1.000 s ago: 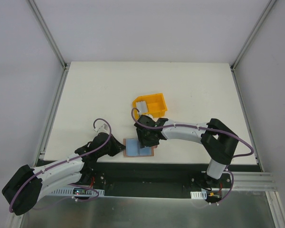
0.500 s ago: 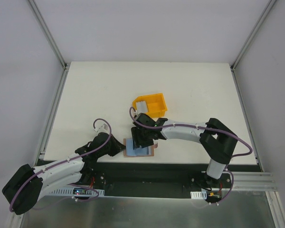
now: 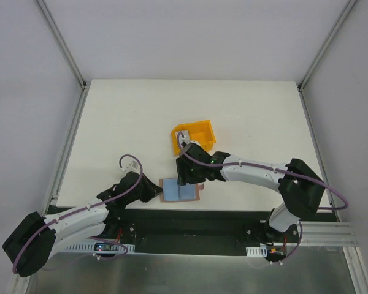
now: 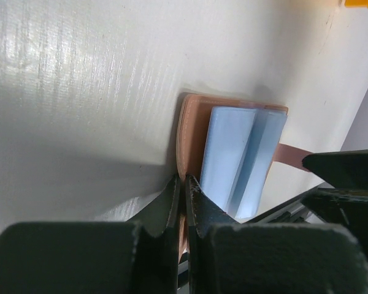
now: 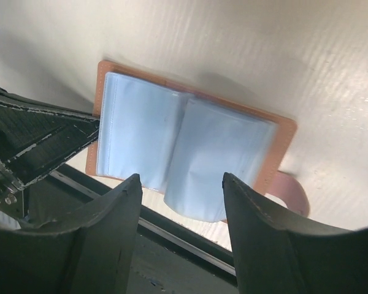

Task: Put the credit cards into the card holder
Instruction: Turn over the card slot in the card holder, then pick up the credit card from the storage box.

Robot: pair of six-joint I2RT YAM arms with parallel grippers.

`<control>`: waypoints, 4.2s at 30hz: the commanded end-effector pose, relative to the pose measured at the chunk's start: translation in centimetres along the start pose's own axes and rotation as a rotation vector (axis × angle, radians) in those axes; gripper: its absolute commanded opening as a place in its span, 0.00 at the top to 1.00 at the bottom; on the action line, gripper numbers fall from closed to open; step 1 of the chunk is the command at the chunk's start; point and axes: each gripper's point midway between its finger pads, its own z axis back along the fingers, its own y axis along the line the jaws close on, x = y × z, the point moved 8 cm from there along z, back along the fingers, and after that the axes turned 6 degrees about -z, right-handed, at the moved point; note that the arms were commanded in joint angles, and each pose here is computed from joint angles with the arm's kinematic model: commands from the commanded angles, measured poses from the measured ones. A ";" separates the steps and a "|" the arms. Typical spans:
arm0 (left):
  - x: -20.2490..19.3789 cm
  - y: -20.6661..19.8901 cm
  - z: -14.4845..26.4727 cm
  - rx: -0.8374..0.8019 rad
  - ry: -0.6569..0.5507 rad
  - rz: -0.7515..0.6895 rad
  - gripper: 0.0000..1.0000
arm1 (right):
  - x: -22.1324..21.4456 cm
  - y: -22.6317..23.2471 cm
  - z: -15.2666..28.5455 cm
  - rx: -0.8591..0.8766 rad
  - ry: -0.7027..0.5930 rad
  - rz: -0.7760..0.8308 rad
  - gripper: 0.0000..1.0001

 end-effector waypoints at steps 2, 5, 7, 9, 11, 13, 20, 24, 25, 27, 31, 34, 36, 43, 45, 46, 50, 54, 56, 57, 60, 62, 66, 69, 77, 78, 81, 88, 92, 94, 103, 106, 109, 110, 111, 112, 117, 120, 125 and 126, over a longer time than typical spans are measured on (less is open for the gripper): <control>-0.2 1.1 -0.1 0.043 -0.008 0.014 1.00 | -0.1 -1.5 0.6 -0.095 -0.037 -0.021 0.42; -0.2 1.1 -0.1 0.040 -0.009 0.014 1.00 | -0.7 -1.8 -0.1 -0.111 0.000 -0.026 0.42; -0.2 1.0 0.0 0.035 -0.010 0.013 1.00 | -0.8 -1.7 -0.4 -0.104 0.016 -0.026 0.42; -0.2 1.1 0.0 0.039 -0.011 0.014 1.00 | -0.9 -1.7 -0.7 -0.105 0.029 -0.026 0.43; -0.2 1.1 0.0 0.039 -0.013 0.014 1.00 | -1.0 -1.6 -0.9 -0.103 0.038 -0.028 0.43; -0.1 1.0 0.0 0.037 -0.012 0.015 1.00 | -1.1 -1.5 -1.2 -0.095 0.050 -0.026 0.43; -0.1 0.9 0.0 0.032 -0.012 0.015 1.00 | -1.5 -1.4 -2.1 -0.096 0.100 -0.032 0.43; -0.2 0.9 0.0 0.031 -0.009 0.013 1.00 | -1.7 -0.7 -2.3 -0.035 0.136 -0.037 0.43; -0.2 0.9 0.0 0.034 -0.008 0.013 1.00 | -1.7 -0.5 -2.4 -0.021 0.143 -0.037 0.43; -0.1 0.8 0.0 0.031 -0.008 0.011 1.00 | -1.6 -0.1 -2.5 -0.005 0.145 -0.034 0.44; -0.1 0.8 0.0 0.037 -0.006 0.014 1.00 | -1.2 0.8 -2.5 0.032 0.150 -0.022 0.44; -0.2 0.9 -0.1 0.039 -0.005 0.020 1.00 | -0.8 1.6 -2.7 0.082 0.158 -0.020 0.44; -0.1 0.8 -0.2 0.036 -0.007 0.026 1.00 | -0.5 2.4 -2.9 0.124 0.168 -0.014 0.44; -0.4 1.4 -0.6 0.040 -0.014 0.083 1.00 | 0.8 4.4 -2.7 0.238 0.152 0.006 0.43; -0.4 1.6 -0.6 0.039 -0.023 0.098 1.00 | 1.3 5.2 -1.8 0.296 0.123 0.020 0.43; -0.3 1.5 -0.6 0.036 -0.030 0.102 1.00 | 1.5 5.4 -1.5 0.311 0.119 0.021 0.43; -0.1 1.4 -0.6 0.034 -0.046 0.101 1.00 | 1.9 6.6 -0.8 0.410 0.134 0.034 0.42; -0.1 1.5 -0.5 0.039 -0.052 0.101 1.00 | 2.0 7.0 -0.4 0.458 0.142 0.041 0.41; 0.0 1.5 -0.5 0.037 -0.056 0.101 1.00 | 2.2 7.2 0.3 0.481 0.123 0.054 0.41; 0.0 1.5 -0.4 0.038 -0.058 0.102 1.00 | 2.5 7.2 0.8 0.492 0.110 0.066 0.41; 0.0 1.6 -0.4 0.042 -0.061 0.103 1.00 | 3.2 7.6 3.1 0.531 0.050 0.113 0.40; 0.0 1.6 -0.4 0.041 -0.062 0.103 1.00 | 3.9 7.4 5.0 0.548 -0.012 0.128 0.39; 0.0 1.8 -0.4 0.050 -0.062 0.082 1.00 | 5.4 5.0 6.7 0.445 -0.117 0.120 0.37; 0.1 1.5 -0.4 0.045 -0.064 0.069 1.00 | 7.5 2.2 7.4 0.275 -0.169 0.091 0.35; 0.9 0.4 -0.6 0.048 -0.089 0.055 1.00 | 15.4 -2.3 5.9 0.098 -0.233 0.041 0.27; 0.8 0.3 -0.6 0.050 -0.083 0.049 1.00 | 16.2 -2.6 5.3 0.098 -0.224 0.035 0.27; 0.8 0.0 -0.6 0.050 -0.070 0.038 1.00 | 18.5 -3.1 3.6 0.106 -0.171 0.005 0.26; 0.8 -0.2 -0.5 0.035 -0.055 0.007 1.00 | 21.1 -4.1 -1.2 0.118 -0.085 -0.047 0.25; 0.8 -0.2 -0.5 0.032 -0.060 0.004 1.00 | 21.2 -4.9 -2.9 0.101 -0.054 -0.063 0.23; 0.8 -0.1 -0.5 0.037 -0.058 0.004 1.00 | 21.1 -5.1 -3.5 0.112 -0.032 -0.072 0.23; 0.7 -0.1 -0.7 0.053 -0.048 0.001 1.00 | 20.3 -4.7 -4.2 0.188 0.011 -0.074 0.23; 0.7 -0.1 -0.7 0.057 -0.043 -0.004 1.00 | 20.2 -4.8 -4.4 0.182 0.032 -0.072 0.24; 0.7 -0.1 -0.7 0.055 -0.042 -0.004 1.00 | 20.0 -5.1 -4.5 0.157 0.036 -0.068 0.24; 0.7 -0.2 -0.7 0.054 -0.043 -0.004 1.00 | 20.0 -5.2 -4.5 0.155 0.043 -0.065 0.25; 0.7 -0.1 -0.7 0.055 -0.042 -0.004 1.00 | 20.0 -5.2 -4.4 0.155 0.042 -0.061 0.25; 0.7 -0.1 -0.7 0.056 -0.040 -0.004 1.00 | 19.9 -5.2 -4.4 0.158 0.047 -0.060 0.26; 0.7 -0.1 -0.8 0.062 -0.038 -0.006 1.00 | 20.1 -4.9 -3.8 0.172 0.049 -0.049 0.33; 0.7 -0.2 -0.8 0.060 -0.030 -0.009 1.00 | 20.2 -4.6 -3.2 0.182 0.038 -0.040 0.41; 0.6 -0.4 -0.9 0.058 -0.021 -0.013 1.00 | 20.4 -4.3 -2.6 0.193 0.028 -0.034 0.48; 0.7 -0.4 -0.9 0.058 -0.021 -0.013 1.00 | 20.4 -4.4 -2.5 0.191 0.028 -0.035 0.49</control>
